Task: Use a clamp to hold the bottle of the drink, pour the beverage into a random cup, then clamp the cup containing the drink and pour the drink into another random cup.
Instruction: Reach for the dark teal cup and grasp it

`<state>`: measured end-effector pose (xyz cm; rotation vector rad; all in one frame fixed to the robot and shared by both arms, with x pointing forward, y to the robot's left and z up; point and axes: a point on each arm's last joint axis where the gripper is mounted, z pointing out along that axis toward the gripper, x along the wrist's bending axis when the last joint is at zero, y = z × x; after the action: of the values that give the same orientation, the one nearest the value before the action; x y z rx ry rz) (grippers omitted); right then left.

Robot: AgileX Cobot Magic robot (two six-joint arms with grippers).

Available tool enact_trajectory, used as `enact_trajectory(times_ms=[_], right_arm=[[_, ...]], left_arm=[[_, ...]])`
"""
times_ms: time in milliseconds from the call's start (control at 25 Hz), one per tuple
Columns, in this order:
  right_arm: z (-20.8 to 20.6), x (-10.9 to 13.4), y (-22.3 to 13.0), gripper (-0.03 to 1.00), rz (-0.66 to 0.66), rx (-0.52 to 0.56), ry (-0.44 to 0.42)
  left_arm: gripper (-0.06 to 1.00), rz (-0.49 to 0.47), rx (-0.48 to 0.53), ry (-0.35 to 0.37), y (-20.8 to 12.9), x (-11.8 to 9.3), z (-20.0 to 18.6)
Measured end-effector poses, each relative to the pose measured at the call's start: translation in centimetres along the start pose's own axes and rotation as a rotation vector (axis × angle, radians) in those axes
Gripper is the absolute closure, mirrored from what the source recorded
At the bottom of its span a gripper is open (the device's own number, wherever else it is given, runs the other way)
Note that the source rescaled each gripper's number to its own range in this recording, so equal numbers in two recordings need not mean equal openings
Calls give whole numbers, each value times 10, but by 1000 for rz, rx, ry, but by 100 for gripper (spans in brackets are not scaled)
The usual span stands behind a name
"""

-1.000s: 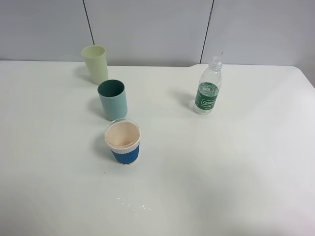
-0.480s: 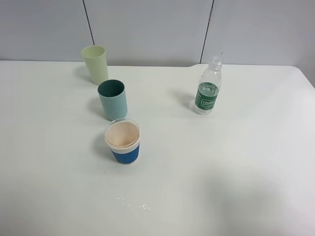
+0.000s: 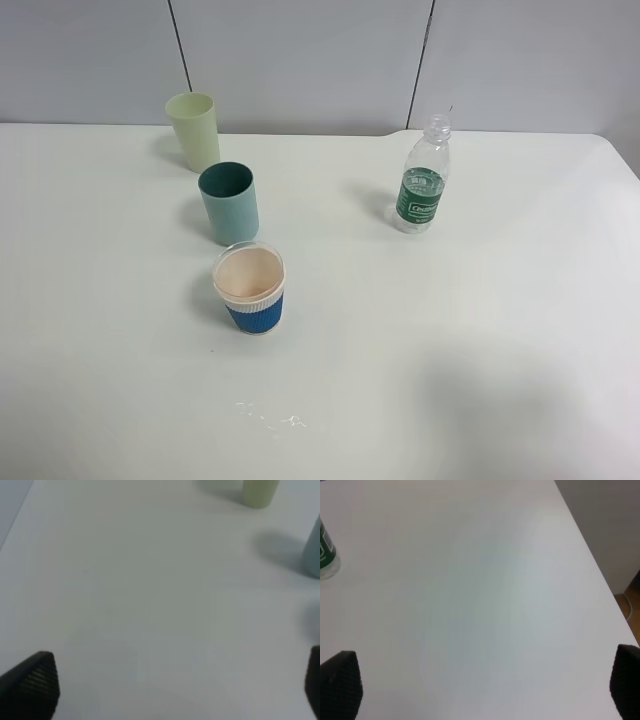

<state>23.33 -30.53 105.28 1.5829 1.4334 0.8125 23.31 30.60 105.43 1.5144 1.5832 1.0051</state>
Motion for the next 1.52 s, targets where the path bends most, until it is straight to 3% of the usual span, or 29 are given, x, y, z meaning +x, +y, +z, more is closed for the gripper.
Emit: enact_trajectory(times_ms=[1520], right_arm=[[0, 0, 0, -3, 0, 0, 1]], left_arm=[[-6, 0, 0, -1, 0, 0, 0]])
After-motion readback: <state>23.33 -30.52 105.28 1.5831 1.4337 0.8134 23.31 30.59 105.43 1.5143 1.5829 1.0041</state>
